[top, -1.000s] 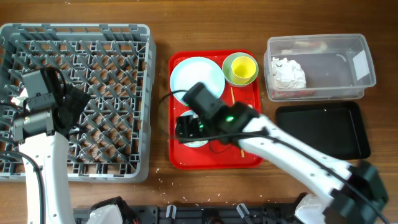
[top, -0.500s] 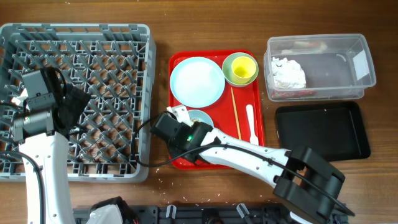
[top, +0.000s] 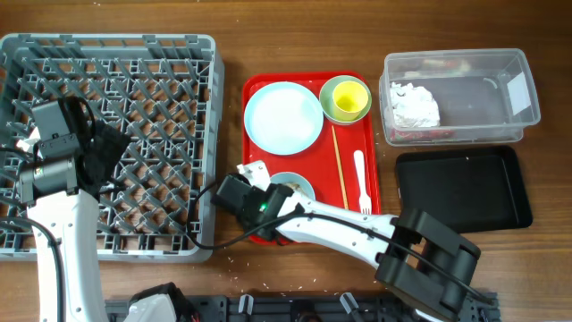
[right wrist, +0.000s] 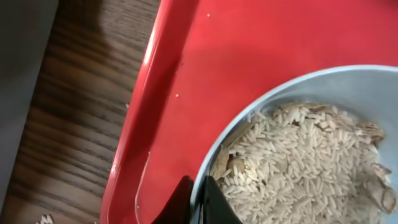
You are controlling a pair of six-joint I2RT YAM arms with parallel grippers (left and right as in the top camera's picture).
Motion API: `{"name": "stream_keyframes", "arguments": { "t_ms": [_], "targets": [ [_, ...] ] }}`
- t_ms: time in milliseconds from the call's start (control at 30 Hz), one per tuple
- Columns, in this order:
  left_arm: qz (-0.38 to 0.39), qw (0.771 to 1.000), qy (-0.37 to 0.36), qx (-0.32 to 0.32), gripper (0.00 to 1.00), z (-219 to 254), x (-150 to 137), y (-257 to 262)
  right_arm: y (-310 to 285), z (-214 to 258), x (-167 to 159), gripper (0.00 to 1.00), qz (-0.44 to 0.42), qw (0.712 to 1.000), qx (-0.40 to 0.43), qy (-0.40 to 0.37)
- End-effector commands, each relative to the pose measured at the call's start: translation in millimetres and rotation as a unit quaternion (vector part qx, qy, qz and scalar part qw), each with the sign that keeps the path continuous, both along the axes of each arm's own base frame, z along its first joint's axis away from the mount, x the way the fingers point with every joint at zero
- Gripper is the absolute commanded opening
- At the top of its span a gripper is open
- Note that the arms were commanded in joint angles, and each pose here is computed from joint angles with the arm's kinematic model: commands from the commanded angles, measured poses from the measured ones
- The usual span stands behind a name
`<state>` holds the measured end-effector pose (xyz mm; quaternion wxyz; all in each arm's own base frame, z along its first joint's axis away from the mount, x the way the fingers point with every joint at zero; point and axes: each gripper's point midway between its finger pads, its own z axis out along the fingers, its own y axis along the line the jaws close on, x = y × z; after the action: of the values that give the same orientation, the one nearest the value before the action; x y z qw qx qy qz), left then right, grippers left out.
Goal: Sort waste into correct bins and load items into the dishwasher rack
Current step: 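Move the right gripper down and grasp the rim of the rice bowl, then lift the rice bowl and carry it over the black tray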
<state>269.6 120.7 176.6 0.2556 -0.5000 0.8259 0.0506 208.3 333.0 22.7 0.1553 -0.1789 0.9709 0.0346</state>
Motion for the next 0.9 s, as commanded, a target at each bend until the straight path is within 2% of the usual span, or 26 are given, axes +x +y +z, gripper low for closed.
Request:
{"name": "stream_keyframes", "arguments": {
  "t_ms": [0,133,200,300,467,633,833,867],
  "targets": [
    [0.007,1.0,-0.007,-0.003,1.0,2.4,-0.8,0.4,-0.4,-5.2,-1.1,0.06,-0.01,1.0,-0.005,0.002],
    [0.007,1.0,-0.007,-0.003,1.0,2.4,-0.8,0.4,-7.0,9.2,7.8,0.04,-0.031,0.999,-0.023,-0.02],
    [0.007,1.0,-0.007,-0.003,1.0,2.4,-0.8,0.4,-22.5,29.8,21.2,0.04,-0.081,0.995,-0.046,-0.044],
    [0.007,1.0,-0.007,-0.003,1.0,2.4,-0.8,0.4,-46.7,49.1,36.0,0.04,-0.153,0.987,-0.043,-0.034],
    [0.007,1.0,-0.007,-0.003,1.0,2.4,-0.8,0.4,-114.9,100.6,65.8,0.04,-0.284,0.958,-0.009,-0.035],
    [0.007,1.0,-0.007,-0.003,1.0,2.4,-0.8,0.4,-177.3,142.9,74.1,0.04,-0.384,0.922,0.036,-0.03],
    [0.007,1.0,-0.007,-0.003,1.0,2.4,-0.8,0.4,-255.4,125.1,78.2,0.04,-0.507,0.859,0.042,0.055],
    [0.007,1.0,-0.007,-0.003,1.0,2.4,-0.8,0.4,-260.9,124.2,79.2,0.04,-0.507,0.858,0.046,0.063]
  ]
}}
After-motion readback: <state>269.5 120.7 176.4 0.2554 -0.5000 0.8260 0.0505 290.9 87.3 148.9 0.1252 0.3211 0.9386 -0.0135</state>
